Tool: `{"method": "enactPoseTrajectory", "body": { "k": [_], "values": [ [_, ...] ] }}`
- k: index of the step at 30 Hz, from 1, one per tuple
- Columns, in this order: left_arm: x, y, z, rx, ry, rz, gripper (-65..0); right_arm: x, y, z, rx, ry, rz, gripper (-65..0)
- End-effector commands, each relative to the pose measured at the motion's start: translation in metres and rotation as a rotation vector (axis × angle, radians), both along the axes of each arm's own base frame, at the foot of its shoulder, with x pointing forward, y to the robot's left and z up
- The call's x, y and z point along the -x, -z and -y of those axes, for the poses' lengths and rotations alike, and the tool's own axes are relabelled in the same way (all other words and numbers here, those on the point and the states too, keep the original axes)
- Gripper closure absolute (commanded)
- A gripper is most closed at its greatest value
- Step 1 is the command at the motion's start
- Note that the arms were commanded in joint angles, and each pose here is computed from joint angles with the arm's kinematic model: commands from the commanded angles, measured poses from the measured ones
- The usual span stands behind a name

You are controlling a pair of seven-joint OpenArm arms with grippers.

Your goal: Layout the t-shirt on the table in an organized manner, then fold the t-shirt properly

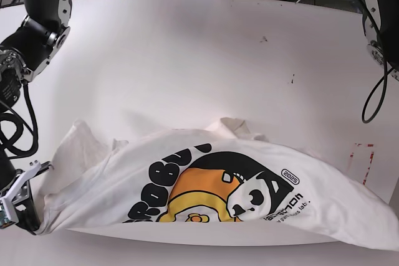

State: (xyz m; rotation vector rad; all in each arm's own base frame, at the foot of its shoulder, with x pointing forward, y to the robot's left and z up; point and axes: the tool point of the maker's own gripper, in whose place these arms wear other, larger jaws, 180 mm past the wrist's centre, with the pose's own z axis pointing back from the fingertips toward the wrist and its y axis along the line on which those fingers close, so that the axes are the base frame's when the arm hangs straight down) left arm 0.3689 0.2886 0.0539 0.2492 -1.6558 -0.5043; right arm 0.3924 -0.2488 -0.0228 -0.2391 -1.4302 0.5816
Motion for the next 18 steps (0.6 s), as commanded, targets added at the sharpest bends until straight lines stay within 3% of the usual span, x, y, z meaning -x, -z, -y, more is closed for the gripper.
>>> {"method": "enactPoseTrajectory", "body": {
  "k": [1, 7, 14, 18],
  "values": [
    [0.010, -0.033, 0.004, -0.011, 0.024, 0.102, 0.0, 0.007, -0.040, 0.004, 0.026, -0.005, 0.103, 0.0],
    [0.021, -0.073, 0.003, -0.012, 0.019, 0.213, 0.0, 0.016, -0.085, 0.008, 0.053, -0.008, 0.205, 0.0],
    [0.030, -0.106, 0.006, -0.039, -0.005, 0.260, 0.0, 0.028, -0.127, 0.019, 0.091, 0.036, 0.284, 0.0],
    [0.029, -0.105, 0.006, -0.044, -0.008, 0.247, 0.0, 0.031, -0.132, 0.023, 0.098, 0.057, 0.286, 0.0]
  ]
}}
